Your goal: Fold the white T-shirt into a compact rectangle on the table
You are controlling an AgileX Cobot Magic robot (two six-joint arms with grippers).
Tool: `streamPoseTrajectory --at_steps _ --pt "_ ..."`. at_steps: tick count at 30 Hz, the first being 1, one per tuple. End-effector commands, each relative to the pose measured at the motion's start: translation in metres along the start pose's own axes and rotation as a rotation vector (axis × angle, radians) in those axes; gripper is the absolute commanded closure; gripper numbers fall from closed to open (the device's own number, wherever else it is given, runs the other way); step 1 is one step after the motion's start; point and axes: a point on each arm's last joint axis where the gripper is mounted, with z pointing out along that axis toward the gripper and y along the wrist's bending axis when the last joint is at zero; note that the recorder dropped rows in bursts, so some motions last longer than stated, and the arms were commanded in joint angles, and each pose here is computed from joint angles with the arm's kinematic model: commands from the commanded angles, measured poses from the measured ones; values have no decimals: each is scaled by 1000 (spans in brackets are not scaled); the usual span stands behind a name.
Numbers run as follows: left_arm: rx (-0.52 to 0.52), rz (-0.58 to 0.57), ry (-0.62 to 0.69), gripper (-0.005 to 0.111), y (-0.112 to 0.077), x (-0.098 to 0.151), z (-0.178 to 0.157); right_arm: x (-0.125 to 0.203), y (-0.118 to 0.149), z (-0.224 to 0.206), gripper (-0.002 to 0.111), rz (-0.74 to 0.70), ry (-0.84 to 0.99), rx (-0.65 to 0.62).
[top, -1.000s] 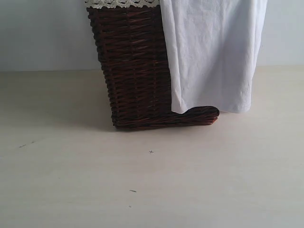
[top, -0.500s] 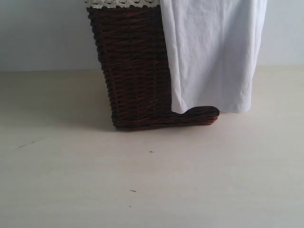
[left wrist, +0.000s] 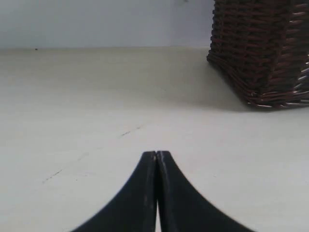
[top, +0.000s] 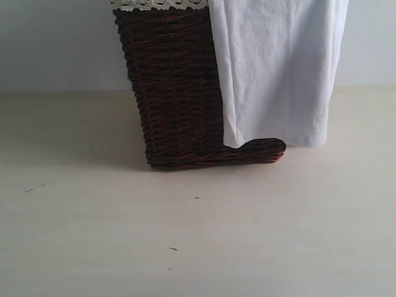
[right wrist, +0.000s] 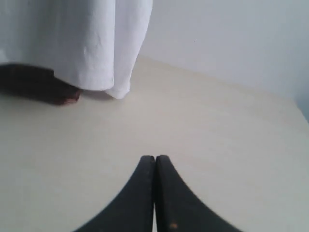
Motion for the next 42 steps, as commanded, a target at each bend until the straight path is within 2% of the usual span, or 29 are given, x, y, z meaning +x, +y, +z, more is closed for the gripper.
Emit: streamPoseTrajectory --at_steps 1,5,10,14,17,22,25,28,30,34,36,42 --pt "11 -14 -18 107 -1 -1 0 -5 -2 28 108 -250 133 -65" --pt "11 -14 -18 107 -1 -1 0 -9 -4 51 108 -236 357 -162" --pt "11 -14 -18 107 -1 -1 0 -17 -7 81 108 -127 619 -249" --pt "11 -14 -18 107 -1 -1 0 -20 -8 98 108 -126 676 -271" --pt "11 -14 -18 107 -1 -1 0 -21 -6 101 108 -62 678 -272" --pt "11 -14 -18 107 -1 -1 0 -3 0 102 108 -62 840 -343" --pt "11 -14 -18 107 -1 -1 0 0 1 121 108 -91 759 -315" --pt "11 -14 -18 107 -1 -1 0 -10 -4 144 105 -91 523 -204" --pt "11 -14 -18 107 -1 -1 0 -22 -9 154 98 -94 376 -138" --pt "11 -14 -18 107 -1 -1 0 -44 -16 148 80 -92 384 -148" --pt "11 -14 -18 107 -1 -1 0 -56 -19 142 77 -92 374 -147" --pt "11 -14 -18 107 -1 -1 0 -77 -27 132 86 -82 242 -90"
